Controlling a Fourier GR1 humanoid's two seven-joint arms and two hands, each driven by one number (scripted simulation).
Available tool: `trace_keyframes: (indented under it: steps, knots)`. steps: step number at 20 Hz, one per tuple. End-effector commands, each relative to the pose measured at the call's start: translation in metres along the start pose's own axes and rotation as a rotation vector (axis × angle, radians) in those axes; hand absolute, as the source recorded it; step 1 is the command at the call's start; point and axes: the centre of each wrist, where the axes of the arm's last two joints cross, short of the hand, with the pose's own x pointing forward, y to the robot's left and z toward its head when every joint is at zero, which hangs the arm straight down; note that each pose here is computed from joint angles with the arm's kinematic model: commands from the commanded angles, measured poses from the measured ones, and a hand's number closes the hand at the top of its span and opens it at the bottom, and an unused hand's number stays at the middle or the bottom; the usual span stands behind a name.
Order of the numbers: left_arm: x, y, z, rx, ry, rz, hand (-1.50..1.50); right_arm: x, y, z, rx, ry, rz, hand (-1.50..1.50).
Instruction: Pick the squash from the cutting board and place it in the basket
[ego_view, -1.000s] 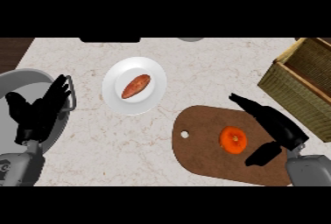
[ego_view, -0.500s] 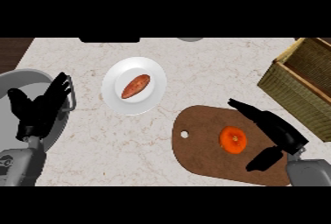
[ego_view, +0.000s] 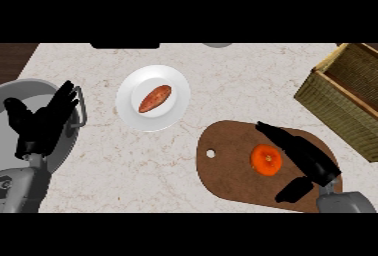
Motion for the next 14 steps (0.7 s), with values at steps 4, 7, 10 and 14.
trace_keyframes:
  steps: [4, 7, 10, 14]
  knots:
    - [-0.018, -0.013, 0.004, -0.006, -0.001, -0.008, 0.0, -0.004, 0.007, -0.029, 0.001, 0.011, 0.051, -1.5]
    - [0.004, -0.012, 0.005, -0.006, 0.001, 0.006, 0.0, 0.011, 0.015, -0.02, 0.078, -0.023, 0.183, 1.5]
    - [-0.01, -0.002, 0.006, -0.009, -0.015, 0.004, 0.0, -0.005, 0.023, -0.035, 0.066, -0.005, 0.171, 1.5]
    - [0.001, -0.003, -0.007, 0.002, 0.006, -0.007, 0.0, 0.005, 0.035, -0.047, 0.054, -0.022, 0.17, 1.5]
